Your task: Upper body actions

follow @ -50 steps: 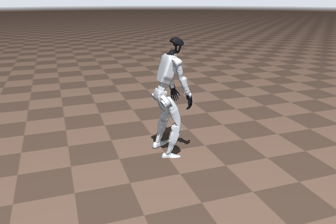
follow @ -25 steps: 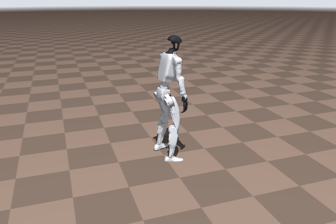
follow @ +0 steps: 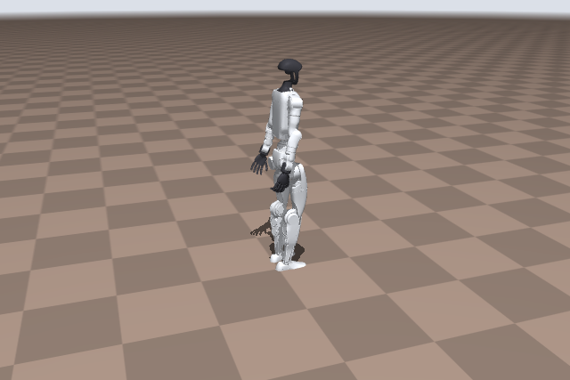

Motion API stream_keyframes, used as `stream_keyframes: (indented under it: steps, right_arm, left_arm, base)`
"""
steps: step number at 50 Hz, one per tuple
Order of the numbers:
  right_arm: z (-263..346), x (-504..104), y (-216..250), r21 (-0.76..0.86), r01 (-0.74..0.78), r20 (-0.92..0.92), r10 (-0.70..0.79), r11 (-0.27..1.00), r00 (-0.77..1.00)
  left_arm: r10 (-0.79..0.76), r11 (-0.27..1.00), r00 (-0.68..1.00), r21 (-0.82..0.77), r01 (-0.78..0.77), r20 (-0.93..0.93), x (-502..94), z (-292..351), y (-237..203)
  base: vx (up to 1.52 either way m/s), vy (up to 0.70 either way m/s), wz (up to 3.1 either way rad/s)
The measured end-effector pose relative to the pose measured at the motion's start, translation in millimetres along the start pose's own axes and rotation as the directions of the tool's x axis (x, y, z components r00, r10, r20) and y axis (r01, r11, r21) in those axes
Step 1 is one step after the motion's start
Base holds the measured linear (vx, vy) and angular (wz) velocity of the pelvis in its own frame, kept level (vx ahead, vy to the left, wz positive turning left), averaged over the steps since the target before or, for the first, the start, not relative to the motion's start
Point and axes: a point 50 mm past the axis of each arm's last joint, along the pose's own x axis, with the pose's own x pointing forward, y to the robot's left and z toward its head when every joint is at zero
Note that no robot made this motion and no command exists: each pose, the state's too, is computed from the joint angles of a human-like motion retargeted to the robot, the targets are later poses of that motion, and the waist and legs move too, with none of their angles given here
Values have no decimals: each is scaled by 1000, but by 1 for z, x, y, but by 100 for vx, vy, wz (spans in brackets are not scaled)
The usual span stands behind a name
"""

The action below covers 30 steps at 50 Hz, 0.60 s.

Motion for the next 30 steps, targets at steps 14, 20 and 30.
stream_keyframes:
  steps: [14, 20, 30]
  right_arm:
    - [105, -25, -23, -505, 255, 299, -110, 825, 948]
    - [144, -40, -2, -453, 197, 463, 41, 870, 885]
    - [122, -31, -2, -465, 76, 318, 86, 882, 944]
  left_arm:
    - [2, 986, 952, -158, 48, 306, -23, 85, 18]
    - [62, 998, 948, 3, -66, 313, -32, 100, 33]
    - [60, 992, 939, -122, -20, 338, -31, 105, 21]
  base:
    - [-1, -13, -16]
    - [-6, -18, 19]
    - [-9, -15, 44]
